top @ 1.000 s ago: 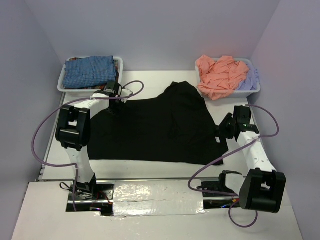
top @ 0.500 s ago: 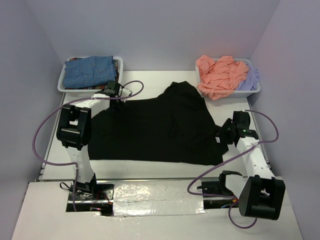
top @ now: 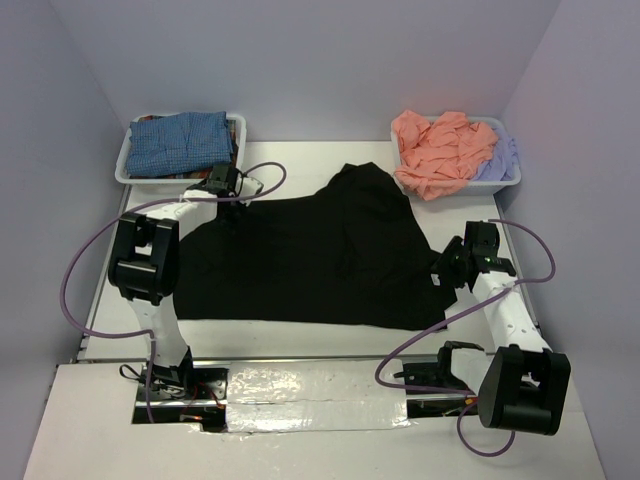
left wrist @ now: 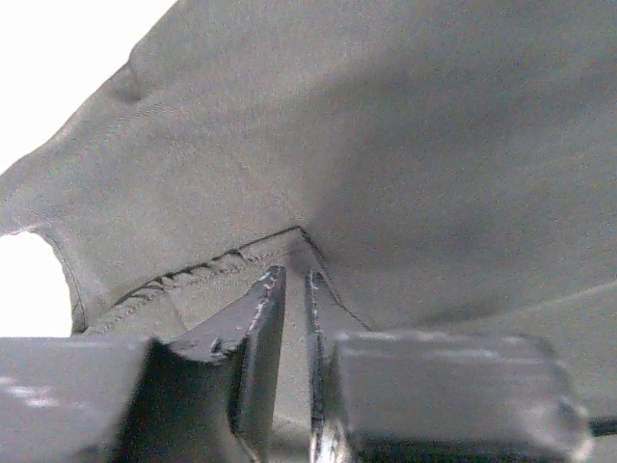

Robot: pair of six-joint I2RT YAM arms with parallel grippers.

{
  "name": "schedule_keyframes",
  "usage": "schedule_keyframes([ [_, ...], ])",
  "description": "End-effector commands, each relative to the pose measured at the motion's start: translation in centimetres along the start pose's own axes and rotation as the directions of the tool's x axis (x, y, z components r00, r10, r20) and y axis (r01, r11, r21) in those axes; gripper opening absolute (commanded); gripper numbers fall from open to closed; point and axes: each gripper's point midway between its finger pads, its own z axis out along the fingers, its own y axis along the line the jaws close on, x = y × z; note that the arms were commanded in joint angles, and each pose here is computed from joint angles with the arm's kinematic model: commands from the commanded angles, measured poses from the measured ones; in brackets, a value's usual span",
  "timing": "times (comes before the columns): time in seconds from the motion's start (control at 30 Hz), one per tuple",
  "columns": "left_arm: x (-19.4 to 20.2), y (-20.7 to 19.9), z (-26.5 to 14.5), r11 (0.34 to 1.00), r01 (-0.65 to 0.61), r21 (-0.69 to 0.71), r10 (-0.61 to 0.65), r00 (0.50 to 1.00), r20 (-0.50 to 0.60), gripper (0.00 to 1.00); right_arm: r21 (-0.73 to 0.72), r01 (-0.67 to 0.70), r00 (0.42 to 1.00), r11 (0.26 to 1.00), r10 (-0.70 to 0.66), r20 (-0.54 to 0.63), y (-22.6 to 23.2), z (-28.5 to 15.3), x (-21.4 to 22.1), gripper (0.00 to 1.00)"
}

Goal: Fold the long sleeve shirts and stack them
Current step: Fold the shirt

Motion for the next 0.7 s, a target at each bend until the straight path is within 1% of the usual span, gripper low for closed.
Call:
schedule_keyframes([
  [0.0,-3.0,0.3,-0.8,1.0,0.023,0.022,-0.025,0.996,0.091,0.28,-0.011,0.023,0.999,1.0,-0.023,0.023,0.2,0.2,-0.5,0.41],
  [0.07,-2.9,0.1,0.1,0.999,0.037,0.031,-0.039,0.997,0.061,0.31,-0.004,0.029,0.999,1.0,-0.029,0.027,0.1,0.1,-0.5,0.41],
  [0.3,-0.1,-0.5,1.9,0.999,0.032,0.031,-0.031,0.999,-0.04,0.31,-0.008,0.017,0.999,1.0,-0.017,0.03,0.0,-0.1,-0.3,0.41],
  [0.37,0.2,-0.6,2.1,0.999,0.025,0.035,-0.023,0.999,-0.041,0.31,-0.012,0.019,0.999,1.0,-0.019,0.033,0.2,-0.2,-0.4,0.41],
  [0.43,0.5,-0.8,2.2,0.999,0.029,0.036,-0.027,0.998,-0.048,0.27,-0.007,0.026,0.999,1.0,-0.026,0.032,0.2,-0.3,-0.5,0.41],
  [0.47,0.6,-0.8,2.2,0.999,0.03,0.034,-0.029,0.998,-0.049,0.22,-0.004,0.028,0.999,1.0,-0.028,0.036,0.2,-0.4,-0.8,0.41],
  [0.53,0.7,-0.9,2.3,0.999,0.03,0.036,-0.028,0.998,-0.05,0.16,-0.002,0.033,0.999,0.999,-0.033,0.042,0.2,-0.5,-1.0,0.41],
  [0.57,0.8,-0.9,2.3,0.999,0.03,0.038,-0.028,0.998,-0.051,0.11,0.0,0.037,0.998,0.999,-0.037,0.045,0.2,-0.5,-1.1,0.41],
  [0.6,0.7,-0.9,2.0,0.999,0.03,0.039,-0.029,0.998,-0.047,0.04,0.001,0.037,0.998,0.999,-0.037,0.047,0.2,-0.6,-1.1,0.41],
  [0.67,0.4,-0.7,1.4,0.999,0.034,0.033,-0.033,0.999,-0.038,0.0,0.002,0.038,0.998,0.999,-0.038,0.051,0.2,-0.6,-1.3,0.41],
])
